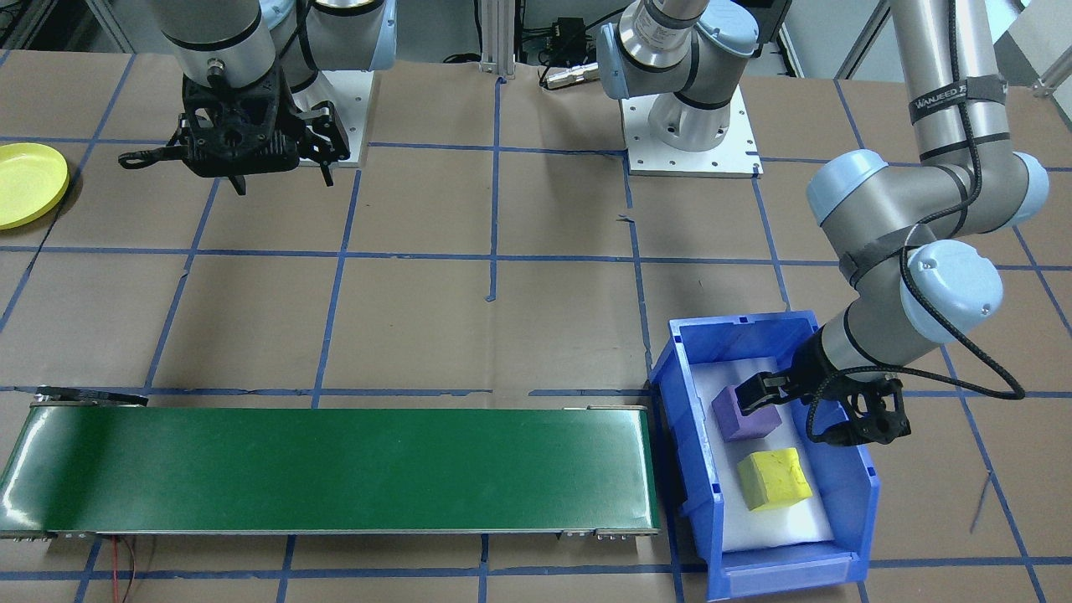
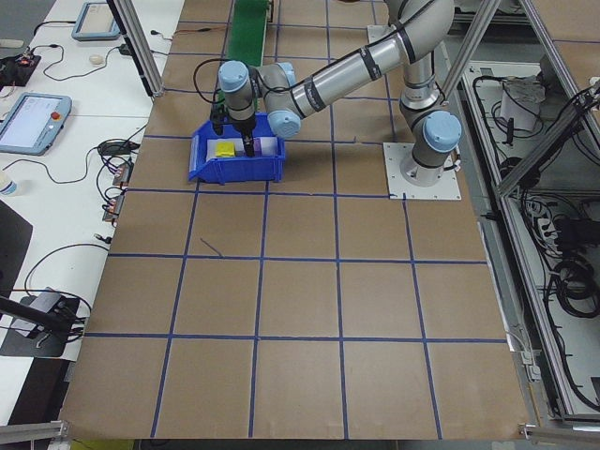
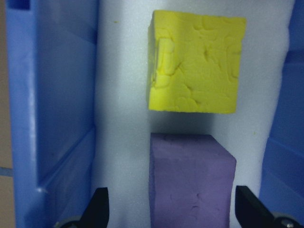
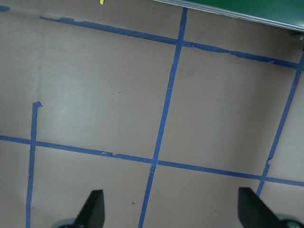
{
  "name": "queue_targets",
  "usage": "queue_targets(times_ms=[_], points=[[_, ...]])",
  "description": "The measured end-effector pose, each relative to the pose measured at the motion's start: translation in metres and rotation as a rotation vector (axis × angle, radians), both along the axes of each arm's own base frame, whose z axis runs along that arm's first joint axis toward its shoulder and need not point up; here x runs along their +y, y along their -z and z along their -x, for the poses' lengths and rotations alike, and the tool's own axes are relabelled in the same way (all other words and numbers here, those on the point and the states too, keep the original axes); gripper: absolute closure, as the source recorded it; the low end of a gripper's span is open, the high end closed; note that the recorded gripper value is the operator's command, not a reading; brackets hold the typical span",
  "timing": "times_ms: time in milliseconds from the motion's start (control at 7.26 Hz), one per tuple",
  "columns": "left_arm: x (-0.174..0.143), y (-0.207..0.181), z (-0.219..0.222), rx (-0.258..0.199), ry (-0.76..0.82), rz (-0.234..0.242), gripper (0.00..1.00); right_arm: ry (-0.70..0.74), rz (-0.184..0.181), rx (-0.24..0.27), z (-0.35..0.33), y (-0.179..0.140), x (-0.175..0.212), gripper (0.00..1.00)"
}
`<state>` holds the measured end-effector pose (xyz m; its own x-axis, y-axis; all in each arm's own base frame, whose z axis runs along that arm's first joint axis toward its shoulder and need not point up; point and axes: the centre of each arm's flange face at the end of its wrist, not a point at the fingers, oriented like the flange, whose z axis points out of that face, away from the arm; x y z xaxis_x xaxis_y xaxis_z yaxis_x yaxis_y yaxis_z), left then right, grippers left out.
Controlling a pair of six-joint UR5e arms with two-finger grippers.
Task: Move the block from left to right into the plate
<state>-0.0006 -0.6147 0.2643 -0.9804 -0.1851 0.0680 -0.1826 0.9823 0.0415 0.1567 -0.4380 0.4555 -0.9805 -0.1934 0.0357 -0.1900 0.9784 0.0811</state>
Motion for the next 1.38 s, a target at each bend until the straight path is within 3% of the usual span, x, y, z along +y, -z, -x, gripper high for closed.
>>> queue_targets(times_ms=[276,689,827,1102,1378], points=[[0.0,0.002,0.009,-0.003,0.015,-0.005,0.08,0.001,-0.001,0.001,0.0,0.001,0.0,0.0],[-0.001,0.032,0.012,0.006,0.03,-0.037,0.58,0.001,-0.002,0.003,0.0,0.001,0.0,0.0],[-0.003,0.039,0.012,0.009,0.067,-0.041,0.63,0.001,-0.002,0.003,0.0,0.001,0.0,0.0],[-0.006,0.023,0.011,0.003,0.165,-0.005,0.64,0.001,-0.001,0.003,0.0,0.001,0.0,0.0],[-0.004,-0.038,0.012,-0.007,0.179,0.033,0.64,0.0,-0.002,0.003,0.0,0.001,0.0,0.0]])
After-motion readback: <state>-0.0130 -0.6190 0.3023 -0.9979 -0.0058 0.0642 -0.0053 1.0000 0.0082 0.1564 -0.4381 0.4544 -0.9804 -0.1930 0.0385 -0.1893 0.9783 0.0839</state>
